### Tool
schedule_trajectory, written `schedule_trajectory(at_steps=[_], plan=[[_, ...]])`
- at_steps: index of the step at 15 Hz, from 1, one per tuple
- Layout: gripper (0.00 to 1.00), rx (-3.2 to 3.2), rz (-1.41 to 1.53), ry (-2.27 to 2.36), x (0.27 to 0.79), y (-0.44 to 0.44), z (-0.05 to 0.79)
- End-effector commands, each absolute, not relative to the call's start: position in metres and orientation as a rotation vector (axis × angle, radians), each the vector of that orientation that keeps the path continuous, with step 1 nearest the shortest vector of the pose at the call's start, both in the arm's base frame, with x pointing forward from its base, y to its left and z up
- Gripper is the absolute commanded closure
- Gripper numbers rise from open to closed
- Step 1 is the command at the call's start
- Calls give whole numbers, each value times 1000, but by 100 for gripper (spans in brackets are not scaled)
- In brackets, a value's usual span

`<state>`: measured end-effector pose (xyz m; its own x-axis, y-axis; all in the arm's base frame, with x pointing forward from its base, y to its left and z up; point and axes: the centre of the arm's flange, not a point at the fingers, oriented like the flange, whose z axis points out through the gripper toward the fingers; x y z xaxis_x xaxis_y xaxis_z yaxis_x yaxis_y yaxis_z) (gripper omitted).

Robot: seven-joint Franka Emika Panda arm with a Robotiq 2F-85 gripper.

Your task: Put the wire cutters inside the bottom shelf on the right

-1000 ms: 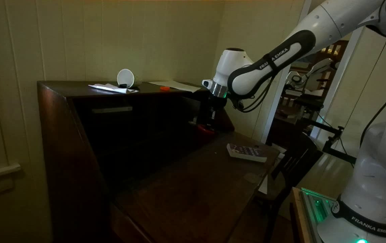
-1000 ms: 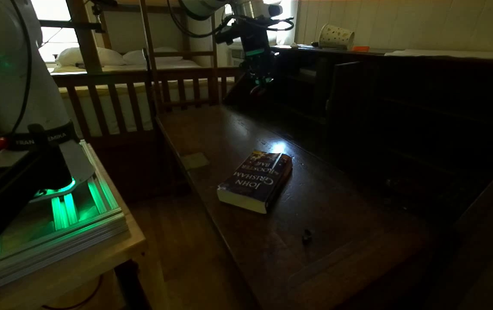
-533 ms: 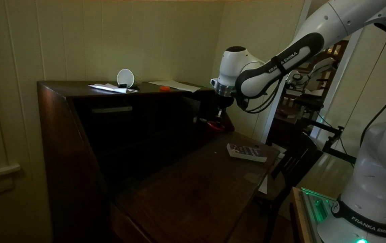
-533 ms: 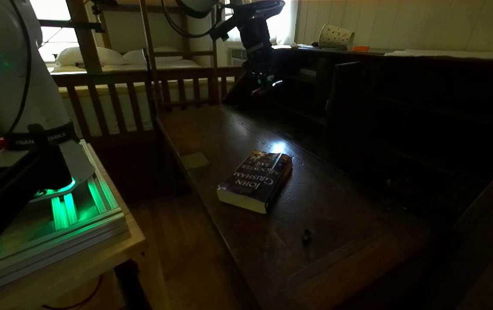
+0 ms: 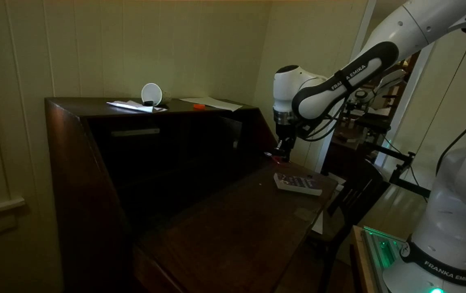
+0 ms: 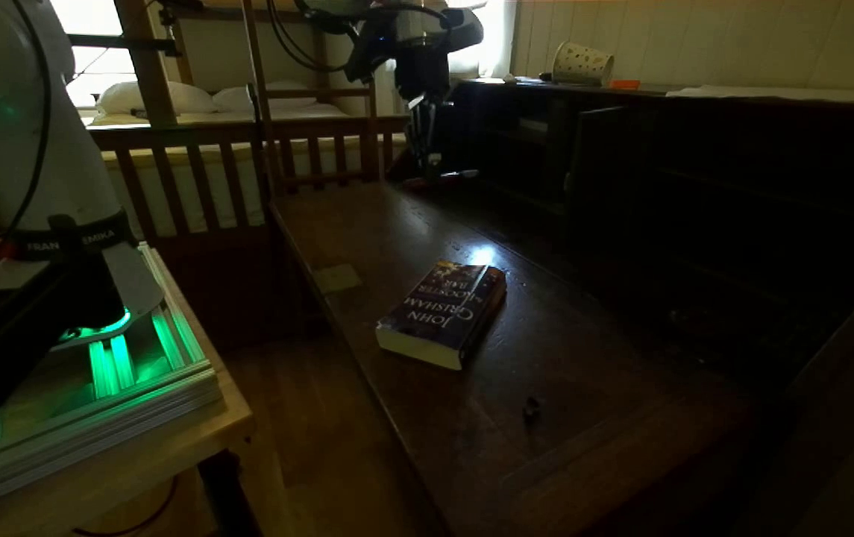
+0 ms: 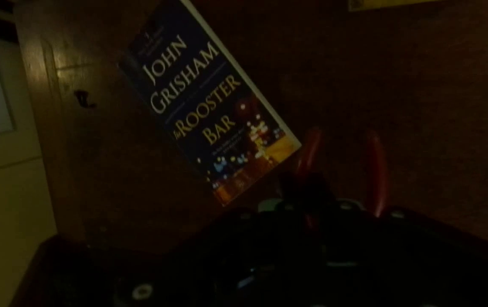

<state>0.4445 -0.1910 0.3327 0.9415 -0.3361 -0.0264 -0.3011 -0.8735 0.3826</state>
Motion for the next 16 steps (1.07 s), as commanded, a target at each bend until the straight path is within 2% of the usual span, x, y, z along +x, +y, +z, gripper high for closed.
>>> schedule_trajectory(at_steps=[1, 7, 8, 16], plan=[[89, 2709, -139, -523, 439, -194, 328], [89, 2696, -146, -599, 434, -195, 323], [97, 2688, -154, -628, 441, -197, 321], [97, 2583, -32, -981, 506, -304, 349]])
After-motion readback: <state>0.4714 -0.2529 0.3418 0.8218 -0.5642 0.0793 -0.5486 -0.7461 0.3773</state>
